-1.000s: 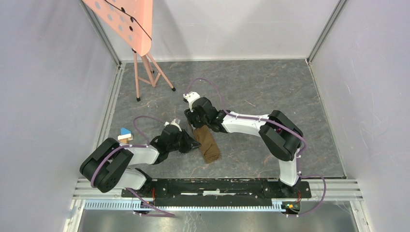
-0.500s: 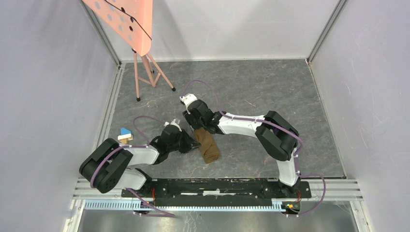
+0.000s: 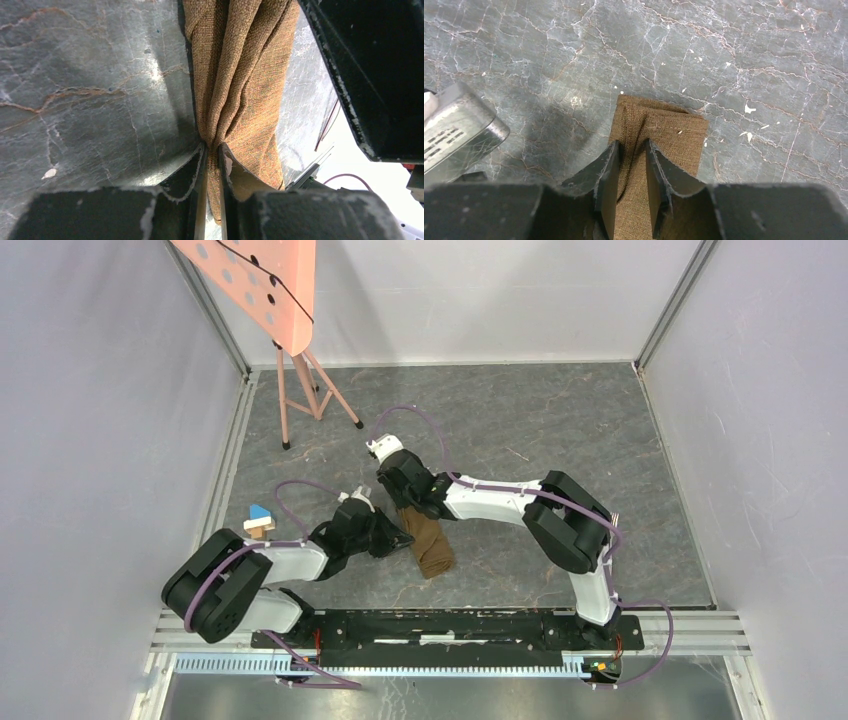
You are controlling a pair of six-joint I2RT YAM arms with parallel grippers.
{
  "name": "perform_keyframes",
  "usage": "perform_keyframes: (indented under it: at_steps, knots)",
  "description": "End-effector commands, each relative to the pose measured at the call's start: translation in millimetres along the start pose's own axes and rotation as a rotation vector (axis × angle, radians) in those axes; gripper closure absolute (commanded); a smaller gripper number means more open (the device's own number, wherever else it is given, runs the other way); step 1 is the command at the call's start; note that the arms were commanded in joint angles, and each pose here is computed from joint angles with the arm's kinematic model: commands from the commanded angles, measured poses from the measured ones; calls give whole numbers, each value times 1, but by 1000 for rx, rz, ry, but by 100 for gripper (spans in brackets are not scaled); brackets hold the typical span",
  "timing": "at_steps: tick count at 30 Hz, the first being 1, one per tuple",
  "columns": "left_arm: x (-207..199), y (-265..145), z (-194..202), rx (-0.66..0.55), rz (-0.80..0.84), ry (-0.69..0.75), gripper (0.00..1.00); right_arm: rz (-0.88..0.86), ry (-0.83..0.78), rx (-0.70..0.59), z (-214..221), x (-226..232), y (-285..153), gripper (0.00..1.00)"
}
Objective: Fold the napkin into a case and place the utensils inside
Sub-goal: Pick up the top corner of the smaller rectangle folded napkin from the center of the board.
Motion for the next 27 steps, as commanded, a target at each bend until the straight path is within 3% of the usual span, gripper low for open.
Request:
perform_keyframes:
  at_steps: [1, 2, 5, 6, 8, 11, 16, 22, 25, 27]
  knots:
    - [7, -1, -1, -15, -43, 15, 82, 19, 9, -55, -18, 6, 4, 69]
    - [7, -2, -1, -16, -44, 17, 82, 21, 10, -55, -18, 5, 4, 70]
    - [7, -2, -1, -14, -47, 20, 81, 16, 13, -58, -19, 6, 3, 97]
    - [8, -2, -2, -16, -49, 20, 79, 9, 12, -56, -19, 7, 2, 100]
    - [10, -6, -4, -26, -63, 32, 66, -2, -1, -51, -20, 7, -2, 100]
    - [9, -17, -14, -67, -67, 55, 40, -51, -5, -61, -22, 7, -13, 100]
    - [3, -51, -57, -249, -119, 138, 8, -146, 71, -40, -20, 4, -21, 100]
    - [8, -82, -106, -495, -272, 196, 11, -250, 179, 7, -15, 3, -23, 100]
    - [9, -80, -117, -501, -323, 290, 24, -287, 208, 32, -14, 2, -25, 100]
    - [7, -73, -122, -496, -325, 343, 26, -307, 232, 39, -14, -2, -27, 100]
Point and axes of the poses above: each gripper's point midway between its finger pads, its own y axis out along the fingers, its own x axis along the line the jaws close on, z = x × y, the point moved 2 cm from there along -y, back along the fingers, and after that the axes turned 15 degrees about y, right-handed, at the moved point
